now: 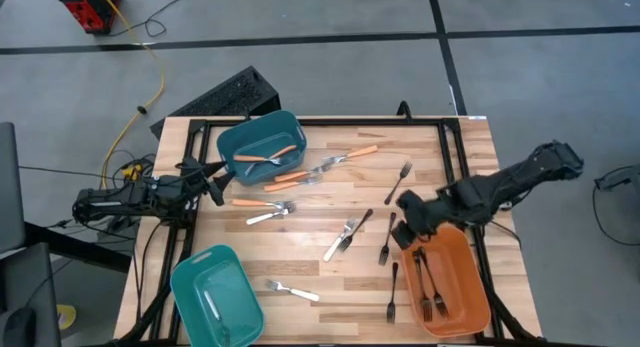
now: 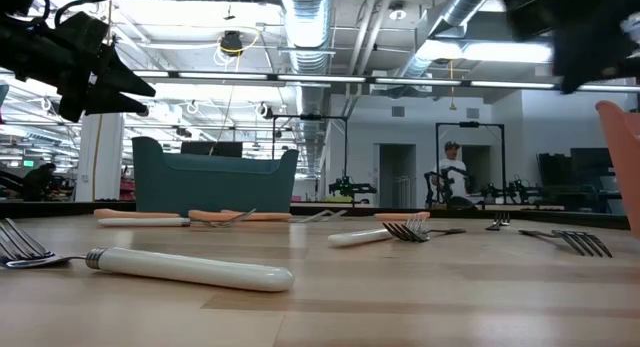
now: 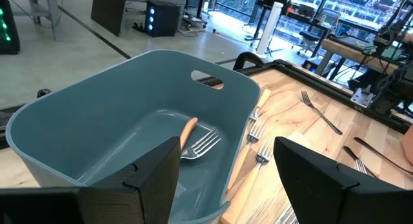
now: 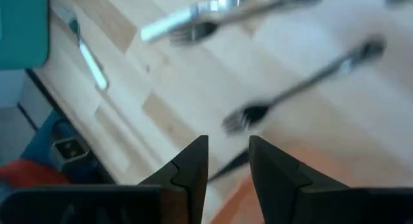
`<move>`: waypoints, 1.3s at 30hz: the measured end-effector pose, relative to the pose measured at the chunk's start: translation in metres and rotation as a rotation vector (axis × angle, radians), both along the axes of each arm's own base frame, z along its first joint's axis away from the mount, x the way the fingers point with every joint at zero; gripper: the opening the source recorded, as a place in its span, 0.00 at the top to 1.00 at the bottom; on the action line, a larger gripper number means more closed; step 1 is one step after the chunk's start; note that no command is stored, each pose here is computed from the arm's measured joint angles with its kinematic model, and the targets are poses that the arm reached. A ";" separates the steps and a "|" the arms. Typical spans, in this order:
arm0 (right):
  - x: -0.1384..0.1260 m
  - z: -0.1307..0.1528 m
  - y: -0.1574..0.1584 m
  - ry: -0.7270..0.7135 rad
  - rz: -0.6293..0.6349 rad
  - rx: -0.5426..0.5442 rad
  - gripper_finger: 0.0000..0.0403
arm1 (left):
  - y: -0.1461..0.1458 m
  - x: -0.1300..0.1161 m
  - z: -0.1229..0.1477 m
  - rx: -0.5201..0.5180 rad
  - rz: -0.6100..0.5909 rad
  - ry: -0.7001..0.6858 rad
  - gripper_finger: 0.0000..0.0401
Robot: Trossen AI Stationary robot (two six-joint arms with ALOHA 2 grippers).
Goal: Sort silverware by color (type)
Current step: Put the white fork into the green bin
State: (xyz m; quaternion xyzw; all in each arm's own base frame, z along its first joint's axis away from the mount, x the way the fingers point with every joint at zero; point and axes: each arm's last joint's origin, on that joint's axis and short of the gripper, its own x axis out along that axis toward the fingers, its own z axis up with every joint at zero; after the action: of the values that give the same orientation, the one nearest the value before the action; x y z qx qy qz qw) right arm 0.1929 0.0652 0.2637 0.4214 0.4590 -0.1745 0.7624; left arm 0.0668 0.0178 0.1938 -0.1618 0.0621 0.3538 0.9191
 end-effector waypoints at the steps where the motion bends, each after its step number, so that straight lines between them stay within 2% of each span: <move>1: 0.003 0.001 -0.006 -0.018 0.014 -0.026 0.66 | 0.000 0.000 0.000 0.001 0.003 0.000 0.41; 10: 0.027 0.013 -0.064 -0.230 0.094 -0.285 0.66 | 0.000 0.000 0.000 0.002 0.009 -0.001 0.41; 16: 0.037 0.025 -0.091 -0.376 0.164 -0.504 0.66 | 0.000 0.000 0.000 0.001 0.011 -0.002 0.41; 23: 0.042 0.032 -0.121 -0.420 0.147 -0.704 0.66 | 0.000 0.000 0.000 0.001 0.011 -0.002 0.41; 28: 0.051 0.025 -0.138 -0.398 0.135 -0.755 0.64 | 0.000 0.000 0.000 0.001 0.010 -0.002 0.41; 34: 0.070 0.002 -0.126 -0.329 0.323 -0.751 0.57 | 0.000 0.000 0.000 0.001 0.010 -0.002 0.41; 39: 0.082 -0.015 -0.118 -0.282 0.358 -0.715 0.50 | 0.000 0.000 0.000 0.000 0.010 -0.002 0.41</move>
State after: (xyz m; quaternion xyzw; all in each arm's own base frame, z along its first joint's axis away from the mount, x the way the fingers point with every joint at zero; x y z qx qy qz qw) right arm 0.2744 -0.0529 0.2486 0.0640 0.3268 -0.1284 0.9341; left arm 0.0666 0.0180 0.1938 -0.1623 0.0602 0.3581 0.9175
